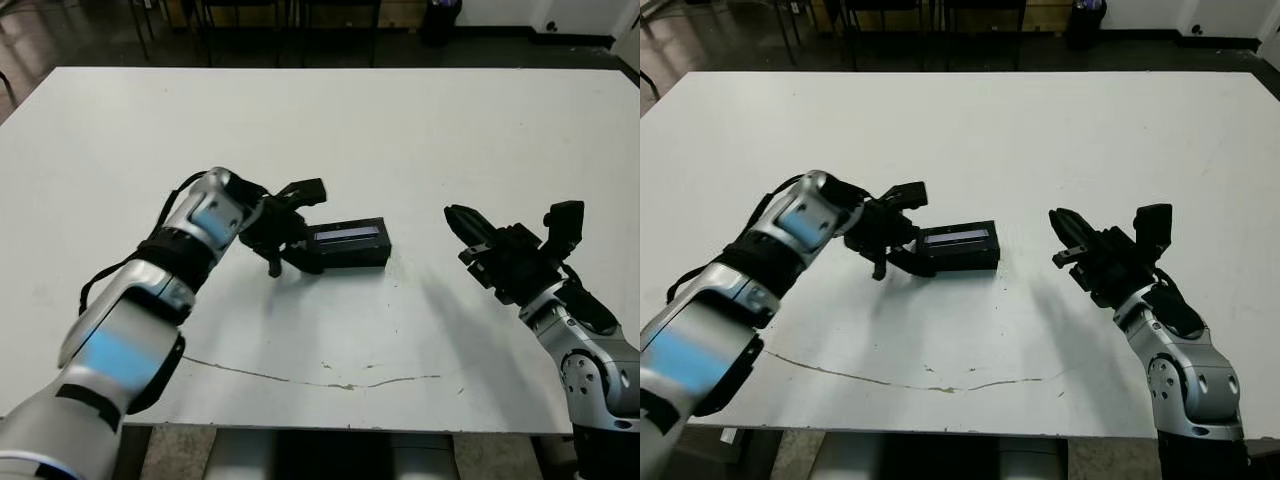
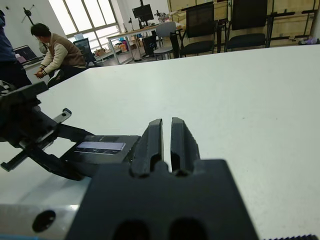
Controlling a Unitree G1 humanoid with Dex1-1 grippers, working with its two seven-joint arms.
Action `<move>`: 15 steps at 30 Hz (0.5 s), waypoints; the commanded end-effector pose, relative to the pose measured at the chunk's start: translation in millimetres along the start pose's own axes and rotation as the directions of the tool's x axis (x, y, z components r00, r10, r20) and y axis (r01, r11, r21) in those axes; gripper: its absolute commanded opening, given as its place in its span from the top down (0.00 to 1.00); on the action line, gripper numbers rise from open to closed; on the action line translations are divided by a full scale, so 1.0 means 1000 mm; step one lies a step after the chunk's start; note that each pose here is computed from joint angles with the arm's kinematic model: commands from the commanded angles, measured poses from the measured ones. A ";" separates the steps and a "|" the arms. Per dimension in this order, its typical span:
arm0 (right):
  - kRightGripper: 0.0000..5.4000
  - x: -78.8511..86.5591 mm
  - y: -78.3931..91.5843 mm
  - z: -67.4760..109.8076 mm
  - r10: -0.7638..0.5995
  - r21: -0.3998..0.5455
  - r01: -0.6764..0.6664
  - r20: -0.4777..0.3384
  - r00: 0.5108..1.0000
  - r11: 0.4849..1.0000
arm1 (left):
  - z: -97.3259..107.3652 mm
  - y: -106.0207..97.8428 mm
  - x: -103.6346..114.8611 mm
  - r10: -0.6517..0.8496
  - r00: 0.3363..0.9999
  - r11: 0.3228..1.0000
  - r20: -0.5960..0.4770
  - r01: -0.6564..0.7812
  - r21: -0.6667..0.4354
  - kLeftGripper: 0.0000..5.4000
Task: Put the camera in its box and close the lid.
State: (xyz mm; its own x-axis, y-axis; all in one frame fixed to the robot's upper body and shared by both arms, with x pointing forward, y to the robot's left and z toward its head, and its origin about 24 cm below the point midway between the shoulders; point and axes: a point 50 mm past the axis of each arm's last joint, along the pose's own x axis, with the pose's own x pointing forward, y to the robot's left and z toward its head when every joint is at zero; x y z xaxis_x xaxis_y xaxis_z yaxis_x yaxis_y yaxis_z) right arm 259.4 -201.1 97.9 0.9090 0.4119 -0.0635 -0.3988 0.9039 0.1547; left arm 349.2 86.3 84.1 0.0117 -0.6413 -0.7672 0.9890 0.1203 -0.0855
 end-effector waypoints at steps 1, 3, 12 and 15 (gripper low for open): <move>1.00 -0.006 -0.003 -0.003 -0.017 0.011 0.018 -0.022 1.000 1.000 | -0.029 -0.027 0.052 -0.169 0.984 0.979 -0.059 0.160 -0.123 0.77; 1.00 -0.006 -0.003 -0.003 -0.013 0.015 0.014 -0.021 1.000 1.000 | -0.029 -0.028 0.054 -0.181 0.982 0.977 -0.055 0.173 -0.122 0.77; 1.00 -0.005 -0.002 -0.002 -0.012 0.013 0.012 -0.017 1.000 1.000 | -0.020 -0.028 0.058 -0.181 0.983 0.980 -0.023 0.178 -0.087 0.77; 1.00 -0.005 -0.002 -0.001 -0.017 0.006 0.018 -0.019 1.000 1.000 | -0.019 -0.028 0.059 -0.170 0.985 0.984 -0.026 0.168 -0.062 0.77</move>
State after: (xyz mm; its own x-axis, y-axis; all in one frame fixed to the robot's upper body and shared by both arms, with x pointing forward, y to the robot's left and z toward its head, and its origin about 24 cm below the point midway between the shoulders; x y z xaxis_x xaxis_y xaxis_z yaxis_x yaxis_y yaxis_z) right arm 256.9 -202.7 99.5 0.9105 0.4099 -0.0550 -0.3967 0.9032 0.1641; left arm 351.5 80.9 79.1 0.0068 -0.6437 -0.7652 0.9907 0.1081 -0.0822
